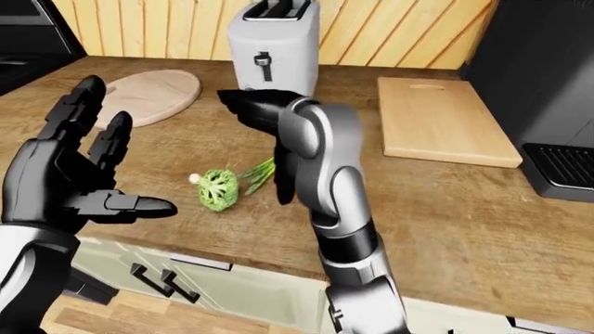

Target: Place the asparagus and the broccoli on separate cutting boards.

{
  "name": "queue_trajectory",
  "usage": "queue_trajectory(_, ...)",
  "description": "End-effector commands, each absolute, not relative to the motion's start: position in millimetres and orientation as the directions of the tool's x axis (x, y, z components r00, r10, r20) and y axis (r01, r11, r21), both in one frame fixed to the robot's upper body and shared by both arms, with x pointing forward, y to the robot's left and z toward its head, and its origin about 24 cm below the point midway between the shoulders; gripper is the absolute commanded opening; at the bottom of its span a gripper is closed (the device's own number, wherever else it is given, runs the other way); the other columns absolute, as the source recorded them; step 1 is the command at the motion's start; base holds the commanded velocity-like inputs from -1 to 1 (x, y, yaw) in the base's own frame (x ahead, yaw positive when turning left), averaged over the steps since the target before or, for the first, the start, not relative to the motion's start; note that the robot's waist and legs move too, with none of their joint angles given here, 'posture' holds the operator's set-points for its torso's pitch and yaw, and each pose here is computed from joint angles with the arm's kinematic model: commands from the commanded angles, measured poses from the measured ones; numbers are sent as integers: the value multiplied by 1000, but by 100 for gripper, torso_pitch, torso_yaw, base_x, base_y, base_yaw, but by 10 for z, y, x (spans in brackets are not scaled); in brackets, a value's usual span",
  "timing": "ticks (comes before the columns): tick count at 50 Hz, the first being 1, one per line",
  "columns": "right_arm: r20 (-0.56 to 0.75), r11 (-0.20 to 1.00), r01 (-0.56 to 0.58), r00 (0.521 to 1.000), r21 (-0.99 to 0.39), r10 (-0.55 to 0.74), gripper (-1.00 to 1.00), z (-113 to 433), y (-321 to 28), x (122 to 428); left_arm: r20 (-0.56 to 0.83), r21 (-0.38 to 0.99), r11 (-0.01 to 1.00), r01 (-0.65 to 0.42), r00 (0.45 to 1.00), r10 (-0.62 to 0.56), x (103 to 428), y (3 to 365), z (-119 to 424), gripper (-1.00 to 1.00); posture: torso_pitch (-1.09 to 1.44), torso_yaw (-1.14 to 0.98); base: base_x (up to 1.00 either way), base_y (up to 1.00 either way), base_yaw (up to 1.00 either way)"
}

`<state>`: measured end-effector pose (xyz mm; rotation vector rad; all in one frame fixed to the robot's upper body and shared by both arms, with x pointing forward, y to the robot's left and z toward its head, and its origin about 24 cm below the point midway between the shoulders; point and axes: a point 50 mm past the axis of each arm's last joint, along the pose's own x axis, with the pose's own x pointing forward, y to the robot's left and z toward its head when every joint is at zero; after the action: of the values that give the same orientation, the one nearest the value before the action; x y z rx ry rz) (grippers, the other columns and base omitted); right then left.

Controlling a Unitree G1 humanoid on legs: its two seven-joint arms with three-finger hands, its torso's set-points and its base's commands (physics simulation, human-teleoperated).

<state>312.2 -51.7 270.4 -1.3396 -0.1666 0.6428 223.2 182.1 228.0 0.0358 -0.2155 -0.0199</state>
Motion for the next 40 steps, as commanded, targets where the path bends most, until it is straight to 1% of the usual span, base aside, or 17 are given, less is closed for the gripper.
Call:
queue_trajectory(1, -168, 106, -260, 834, -960, 526, 100, 2832, -510, 3108, 281, 48, 999, 10, 959, -23, 2199, 1817, 2382, 100, 0, 0, 0, 0, 0)
queue_trajectory(18, -217, 75, -293, 837, -953, 502, 100, 2731, -462, 3221, 281, 41, 999, -2, 960, -9, 2182, 1886, 2359, 100, 0, 0, 0, 0, 0)
queue_trajectory(19, -222, 73, -296, 837, -952, 501, 98, 2716, -463, 3227, 281, 42, 999, -3, 960, -9, 2182, 1889, 2360, 100, 0, 0, 0, 0, 0)
queue_trajectory(21, -227, 67, -298, 837, -952, 497, 87, 2708, -465, 3244, 283, 41, 999, -4, 959, -8, 2184, 1894, 2366, 100, 0, 0, 0, 0, 0)
queue_trajectory(23, -220, 67, -291, 838, -954, 499, 87, 2707, -457, 3269, 283, 42, 999, -5, 959, -7, 2190, 1897, 2357, 100, 0, 0, 0, 0, 0)
queue_trajectory(26, -231, 57, -297, 838, -953, 495, 78, 2681, -450, 3299, 282, 40, 999, -8, 959, -3, 2196, 1903, 2350, 100, 0, 0, 0, 0, 0)
queue_trajectory(27, -238, 53, -301, 837, -952, 492, 60, 2661, -450, 3320, 281, 39, 999, -7, 960, -4, 2199, 1903, 2347, 100, 0, 0, 0, 0, 0)
queue_trajectory(33, -251, 38, -307, 838, -951, 484, 44, 2631, -451, 3382, 282, 37, 999, -11, 959, 1, 2208, 1916, 2348, 100, 0, 0, 0, 0, 0)
queue_trajectory(34, -254, 36, -309, 838, -950, 483, 37, 2632, -450, 3383, 282, 37, 999, -11, 959, 1, 2207, 1918, 2350, 100, 0, 0, 0, 0, 0)
queue_trajectory(35, -255, 32, -308, 839, -951, 481, 25, 2628, -451, 3388, 283, 36, 999, -12, 959, 1, 2208, 1921, 2353, 100, 0, 0, 0, 0, 0)
queue_trajectory(37, -258, 31, -310, 838, -950, 481, 18, 2611, -448, 3391, 284, 36, 999, -12, 959, 2, 2206, 1925, 2358, 100, 0, 0, 0, 0, 0)
queue_trajectory(39, -257, 36, -312, 837, -949, 483, 22, 2611, -452, 3397, 285, 36, 999, -11, 958, 1, 2203, 1928, 2362, 100, 0, 0, 0, 0, 0)
queue_trajectory(40, -260, 33, -314, 837, -949, 481, 20, 2603, -456, 3396, 289, 38, 999, -9, 957, -2, 2195, 1924, 2377, 100, 0, 0, 0, 0, 0)
